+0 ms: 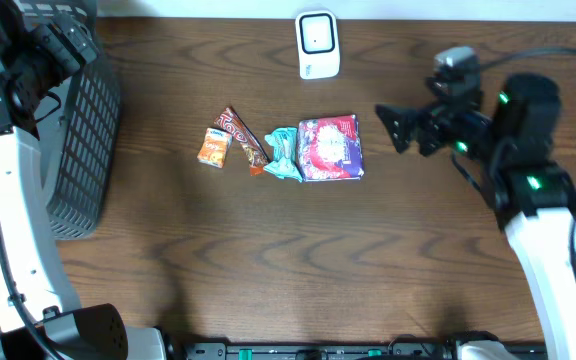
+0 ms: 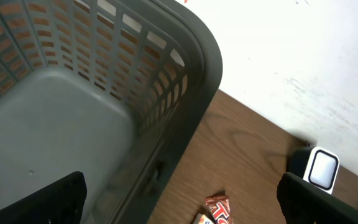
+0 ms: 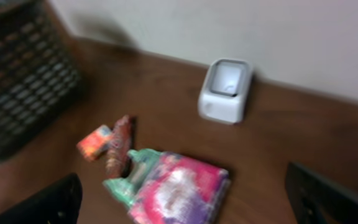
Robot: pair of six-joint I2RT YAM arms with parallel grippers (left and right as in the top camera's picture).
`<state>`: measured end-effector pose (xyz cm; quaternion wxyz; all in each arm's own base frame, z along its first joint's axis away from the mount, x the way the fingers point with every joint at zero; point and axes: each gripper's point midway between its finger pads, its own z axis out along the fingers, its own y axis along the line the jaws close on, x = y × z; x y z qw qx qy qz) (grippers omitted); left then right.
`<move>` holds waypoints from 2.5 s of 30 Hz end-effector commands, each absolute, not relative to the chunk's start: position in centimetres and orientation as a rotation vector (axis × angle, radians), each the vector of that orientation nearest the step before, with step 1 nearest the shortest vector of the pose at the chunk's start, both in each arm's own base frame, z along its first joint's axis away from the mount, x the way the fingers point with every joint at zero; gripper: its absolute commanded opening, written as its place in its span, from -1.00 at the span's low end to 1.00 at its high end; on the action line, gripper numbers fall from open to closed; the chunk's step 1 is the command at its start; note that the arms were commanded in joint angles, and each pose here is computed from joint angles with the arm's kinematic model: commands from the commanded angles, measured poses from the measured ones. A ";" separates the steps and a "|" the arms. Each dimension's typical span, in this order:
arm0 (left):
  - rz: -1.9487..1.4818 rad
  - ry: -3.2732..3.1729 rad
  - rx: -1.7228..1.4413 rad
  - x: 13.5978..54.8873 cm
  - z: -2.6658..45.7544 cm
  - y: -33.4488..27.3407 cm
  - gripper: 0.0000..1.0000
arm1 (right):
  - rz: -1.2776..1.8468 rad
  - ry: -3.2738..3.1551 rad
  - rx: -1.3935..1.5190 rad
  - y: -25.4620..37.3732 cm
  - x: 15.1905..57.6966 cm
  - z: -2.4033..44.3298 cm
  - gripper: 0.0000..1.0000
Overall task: Scan the item barcode
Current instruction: 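Move the right gripper to the purple-red pack and grasp it, then hold the purple-red pack in front of the white scanner with the right gripper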
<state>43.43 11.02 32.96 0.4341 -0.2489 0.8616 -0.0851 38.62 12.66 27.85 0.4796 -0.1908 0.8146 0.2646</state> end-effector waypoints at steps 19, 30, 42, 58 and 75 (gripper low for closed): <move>-0.215 2.128 -0.624 43.2 33.7 11.0 0.96 | 1.047 2.671 -0.011 16.8 40.8 3.7 0.39; -0.215 2.128 -0.624 43.2 33.7 11.0 0.95 | 1.125 2.648 -0.045 19.3 41.3 1.8 -0.98; -0.215 2.128 -0.624 43.2 33.7 11.0 0.96 | 0.845 2.264 -0.039 15.5 50.2 15.6 -0.98; -0.215 2.128 -0.624 43.2 33.7 11.0 0.96 | 0.710 1.952 0.171 17.2 57.1 16.3 -0.98; -0.216 2.128 -0.624 43.2 33.7 11.0 0.95 | 0.857 1.884 0.182 17.5 59.1 15.0 -0.98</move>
